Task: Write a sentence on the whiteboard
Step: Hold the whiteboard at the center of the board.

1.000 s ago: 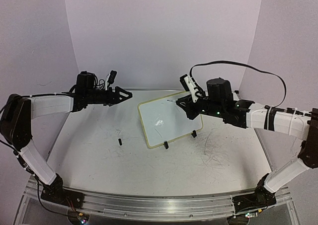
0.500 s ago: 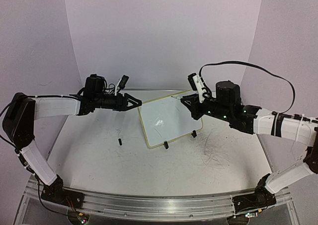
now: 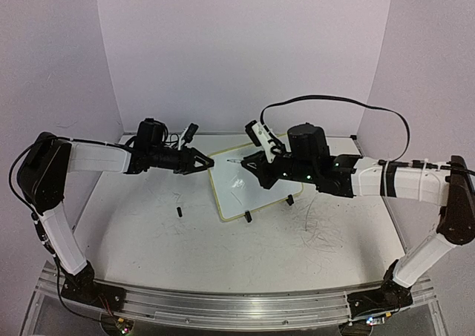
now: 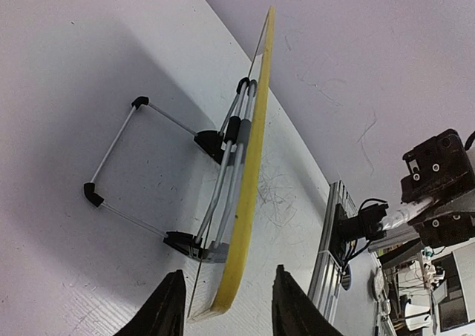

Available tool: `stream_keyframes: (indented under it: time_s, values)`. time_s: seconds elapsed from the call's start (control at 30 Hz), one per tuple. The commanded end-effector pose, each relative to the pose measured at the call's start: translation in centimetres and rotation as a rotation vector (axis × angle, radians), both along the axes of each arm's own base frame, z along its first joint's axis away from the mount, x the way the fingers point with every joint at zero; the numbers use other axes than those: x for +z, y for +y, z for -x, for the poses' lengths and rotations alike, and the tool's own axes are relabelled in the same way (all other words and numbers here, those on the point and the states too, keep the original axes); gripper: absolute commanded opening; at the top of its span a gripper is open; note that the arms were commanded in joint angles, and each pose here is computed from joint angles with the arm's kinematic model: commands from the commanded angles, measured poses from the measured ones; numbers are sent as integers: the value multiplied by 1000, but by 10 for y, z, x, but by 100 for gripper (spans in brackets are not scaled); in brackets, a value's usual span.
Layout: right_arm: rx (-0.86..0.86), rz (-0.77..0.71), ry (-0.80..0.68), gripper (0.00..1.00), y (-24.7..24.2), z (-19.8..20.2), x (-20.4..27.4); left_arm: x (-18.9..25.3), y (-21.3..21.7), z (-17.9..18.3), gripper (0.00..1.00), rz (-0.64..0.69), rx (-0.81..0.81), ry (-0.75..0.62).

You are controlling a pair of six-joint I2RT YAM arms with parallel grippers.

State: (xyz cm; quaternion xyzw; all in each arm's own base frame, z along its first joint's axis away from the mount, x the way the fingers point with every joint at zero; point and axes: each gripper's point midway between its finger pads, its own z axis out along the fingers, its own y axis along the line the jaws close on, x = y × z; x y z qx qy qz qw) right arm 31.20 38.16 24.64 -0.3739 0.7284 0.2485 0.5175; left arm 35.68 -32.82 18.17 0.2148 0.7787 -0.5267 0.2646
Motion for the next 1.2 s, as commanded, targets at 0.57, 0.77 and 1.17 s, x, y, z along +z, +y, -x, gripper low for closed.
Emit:
stream_keyframes:
  time_s: [0.57, 0.77, 1.17]
  values:
    - [44, 26, -49, 0, 5, 13, 1, 19, -9, -18, 14, 41, -53, -118]
    - [-8, 40, -31, 0, 6, 8, -7, 14, -9, -19, 10, 30, -50, -124]
    - [-28, 75, -38, 0, 33, 4, -17, 11, -8, -18, 3, 21, -56, -145]
